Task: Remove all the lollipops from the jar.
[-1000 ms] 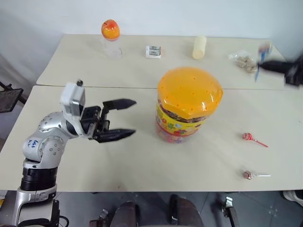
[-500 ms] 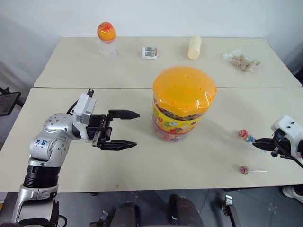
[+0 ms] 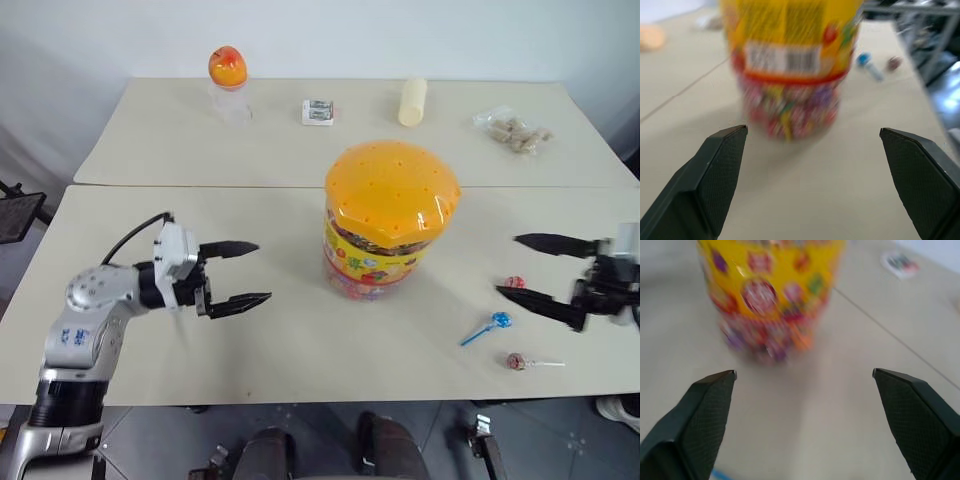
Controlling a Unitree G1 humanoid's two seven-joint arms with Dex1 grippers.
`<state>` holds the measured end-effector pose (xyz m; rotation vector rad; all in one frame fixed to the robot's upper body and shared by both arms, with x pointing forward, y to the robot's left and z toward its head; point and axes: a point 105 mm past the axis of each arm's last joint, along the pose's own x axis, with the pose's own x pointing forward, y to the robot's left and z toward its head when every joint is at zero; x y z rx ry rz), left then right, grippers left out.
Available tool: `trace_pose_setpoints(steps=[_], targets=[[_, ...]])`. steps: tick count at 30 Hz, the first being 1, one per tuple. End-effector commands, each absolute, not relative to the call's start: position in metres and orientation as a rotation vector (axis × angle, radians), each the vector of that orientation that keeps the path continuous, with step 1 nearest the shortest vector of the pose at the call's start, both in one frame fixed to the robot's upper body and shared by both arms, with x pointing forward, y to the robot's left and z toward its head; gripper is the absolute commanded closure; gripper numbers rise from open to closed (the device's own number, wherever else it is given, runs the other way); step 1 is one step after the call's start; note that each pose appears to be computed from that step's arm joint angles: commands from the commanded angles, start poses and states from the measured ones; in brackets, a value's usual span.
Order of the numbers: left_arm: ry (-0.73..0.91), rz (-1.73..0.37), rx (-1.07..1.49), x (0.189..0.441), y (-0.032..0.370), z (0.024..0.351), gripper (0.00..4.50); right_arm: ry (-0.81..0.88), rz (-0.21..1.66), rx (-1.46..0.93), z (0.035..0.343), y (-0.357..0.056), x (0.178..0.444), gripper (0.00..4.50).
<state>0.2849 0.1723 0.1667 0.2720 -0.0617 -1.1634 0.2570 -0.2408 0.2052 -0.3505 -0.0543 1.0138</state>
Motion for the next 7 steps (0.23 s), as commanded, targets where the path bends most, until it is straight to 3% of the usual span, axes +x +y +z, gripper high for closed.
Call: trace_pose_setpoints(steps=[1, 7], targets=[[-0.088, -1.029, 0.327, 0.285, 0.185, 0.158, 0.00, -0.088, 1.143, -0.398, 0.189, -0.207, 0.254, 0.01], [-0.125, -0.849, 0.372, 0.279, 0.198, 0.148, 0.00, -0.078, 1.173, -0.423, 0.151, -0.202, 0.256, 0.01]])
